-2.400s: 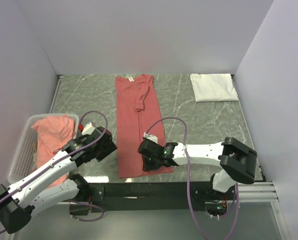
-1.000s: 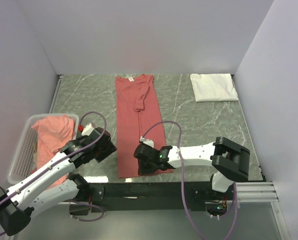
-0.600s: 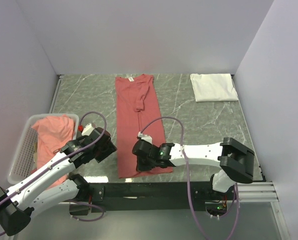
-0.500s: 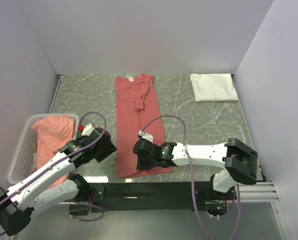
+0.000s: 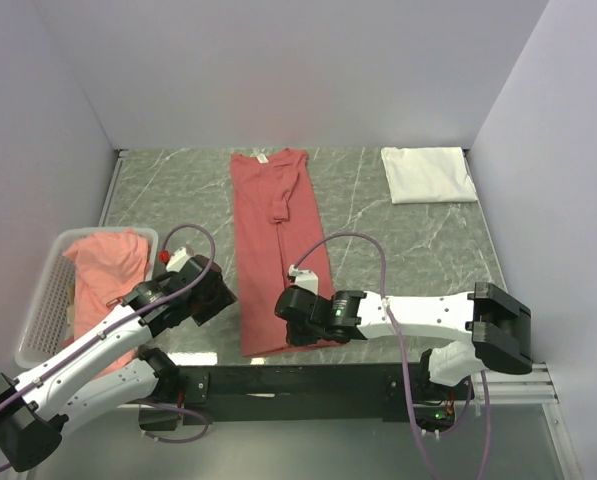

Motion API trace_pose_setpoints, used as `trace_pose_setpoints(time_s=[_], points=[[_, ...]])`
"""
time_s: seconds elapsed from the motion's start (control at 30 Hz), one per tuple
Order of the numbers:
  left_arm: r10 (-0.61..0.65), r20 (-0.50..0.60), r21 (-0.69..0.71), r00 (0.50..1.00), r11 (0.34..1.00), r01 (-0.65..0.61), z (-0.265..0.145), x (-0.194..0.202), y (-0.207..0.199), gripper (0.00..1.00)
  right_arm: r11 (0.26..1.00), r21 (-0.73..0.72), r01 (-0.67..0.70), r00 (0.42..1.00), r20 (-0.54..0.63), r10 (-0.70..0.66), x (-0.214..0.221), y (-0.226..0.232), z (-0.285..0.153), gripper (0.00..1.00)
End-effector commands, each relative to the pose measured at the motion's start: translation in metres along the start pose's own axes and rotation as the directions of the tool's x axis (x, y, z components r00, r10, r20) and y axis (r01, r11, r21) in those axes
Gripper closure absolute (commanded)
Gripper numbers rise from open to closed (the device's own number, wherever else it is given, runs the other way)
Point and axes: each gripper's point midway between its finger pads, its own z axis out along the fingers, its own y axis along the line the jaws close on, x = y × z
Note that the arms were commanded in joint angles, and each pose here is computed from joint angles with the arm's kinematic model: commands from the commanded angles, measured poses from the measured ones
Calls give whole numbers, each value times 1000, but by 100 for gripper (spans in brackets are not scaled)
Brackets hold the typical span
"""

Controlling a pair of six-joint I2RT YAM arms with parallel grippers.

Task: Fold and stack the t-shirts
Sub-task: Fold the tshirt

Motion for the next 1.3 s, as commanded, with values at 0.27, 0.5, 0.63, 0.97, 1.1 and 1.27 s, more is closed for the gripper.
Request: trace_pose_setpoints(time_s=[0.27, 0.5, 0.63, 0.97, 1.1, 1.27], points=[[13, -38, 28, 999, 1000, -12, 11, 10, -2, 40, 999, 43, -9, 1000, 10, 8, 15, -8, 3, 99], [40, -93, 7, 995, 999, -40, 27, 27, 9, 39, 991, 135, -2, 1000, 27, -2, 16, -29, 12, 99], [52, -154, -3, 987, 999, -53, 38, 44, 20, 39, 989, 148, -5, 1000, 21, 2, 19, -36, 17, 98], [87, -248, 63, 965, 995, -73, 40, 73, 26, 40, 986, 167, 3, 1000, -31, 2, 36, -46, 33, 98], [128, -277, 145, 952, 985, -90, 35, 85, 17, 41, 987, 160, -7, 1000, -21, 11, 33, -45, 32, 98], [177, -324, 160, 929, 979, -131, 36, 105, 18, 45, 986, 165, -6, 1000, -5, 7, 27, -45, 27, 96]])
